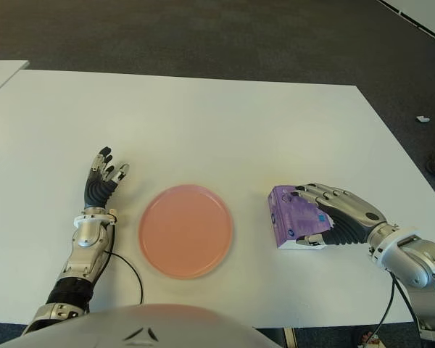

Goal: Put the tissue paper into the plate.

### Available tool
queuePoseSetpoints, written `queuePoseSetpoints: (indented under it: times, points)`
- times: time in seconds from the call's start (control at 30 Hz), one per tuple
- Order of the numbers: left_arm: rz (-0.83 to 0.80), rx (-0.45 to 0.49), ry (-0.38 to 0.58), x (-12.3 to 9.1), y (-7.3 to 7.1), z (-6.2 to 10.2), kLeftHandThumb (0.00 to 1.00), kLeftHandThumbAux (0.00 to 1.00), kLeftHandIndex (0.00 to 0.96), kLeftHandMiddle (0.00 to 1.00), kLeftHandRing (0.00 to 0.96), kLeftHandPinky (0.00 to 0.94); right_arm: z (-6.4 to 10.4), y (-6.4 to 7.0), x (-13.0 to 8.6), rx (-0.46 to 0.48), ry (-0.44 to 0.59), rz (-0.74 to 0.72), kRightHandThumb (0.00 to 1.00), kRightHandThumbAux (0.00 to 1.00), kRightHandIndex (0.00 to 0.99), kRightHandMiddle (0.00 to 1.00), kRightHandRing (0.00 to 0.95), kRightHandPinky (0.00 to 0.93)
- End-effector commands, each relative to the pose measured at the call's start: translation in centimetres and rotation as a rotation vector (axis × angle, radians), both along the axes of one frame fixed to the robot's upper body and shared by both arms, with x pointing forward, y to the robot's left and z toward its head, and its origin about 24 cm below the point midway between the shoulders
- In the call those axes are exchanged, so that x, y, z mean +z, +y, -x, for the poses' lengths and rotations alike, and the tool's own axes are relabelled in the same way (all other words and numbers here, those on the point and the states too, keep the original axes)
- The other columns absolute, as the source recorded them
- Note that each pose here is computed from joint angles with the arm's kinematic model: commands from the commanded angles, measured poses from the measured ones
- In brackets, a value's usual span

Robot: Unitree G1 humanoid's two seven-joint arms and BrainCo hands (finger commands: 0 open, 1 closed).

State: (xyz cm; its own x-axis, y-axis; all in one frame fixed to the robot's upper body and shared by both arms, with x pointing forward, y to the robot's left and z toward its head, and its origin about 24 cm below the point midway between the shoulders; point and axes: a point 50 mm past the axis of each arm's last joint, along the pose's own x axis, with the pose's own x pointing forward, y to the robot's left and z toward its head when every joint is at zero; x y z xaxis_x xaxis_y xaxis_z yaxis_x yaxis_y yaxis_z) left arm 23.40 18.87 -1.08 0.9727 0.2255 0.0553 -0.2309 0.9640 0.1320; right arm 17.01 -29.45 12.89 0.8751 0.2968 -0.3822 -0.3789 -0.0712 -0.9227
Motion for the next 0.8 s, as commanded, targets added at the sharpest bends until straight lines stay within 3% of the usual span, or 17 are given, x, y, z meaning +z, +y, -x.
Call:
queuePoseSetpoints:
  times: [0.03,0.2,0.33,0.8]
  points:
    - [-0.002,0.016,0.054,-1.0,0.1,0.7,0.076,0.624,0.022,0.021,0.010,0.033,0.1,-0.1,-0.7,0.010,0.018,0.005,0.123,0.417,0.000,0.000,0.000,0.000]
    - [-0.014,0.015,0.063,-1.1,0.3,0.7,0.071,0.618,0.018,0.019,0.007,0.028,-0.2,-0.1,-1.4,0.017,0.021,-0.002,0.131,0.414,0.000,0.000,0.000,0.000]
    - [-0.024,0.011,0.073,-1.1,0.3,0.6,0.070,0.617,0.015,0.017,0.005,0.025,-1.3,0.8,-4.9,0.041,0.056,-0.013,0.134,0.421,0.000,0.000,0.000,0.000]
    - [-0.002,0.007,0.053,-0.9,0.1,0.7,0.076,0.634,0.022,0.028,0.015,0.044,-1.9,0.6,-4.0,0.055,0.044,-0.012,0.142,0.463,0.000,0.000,0.000,0.000]
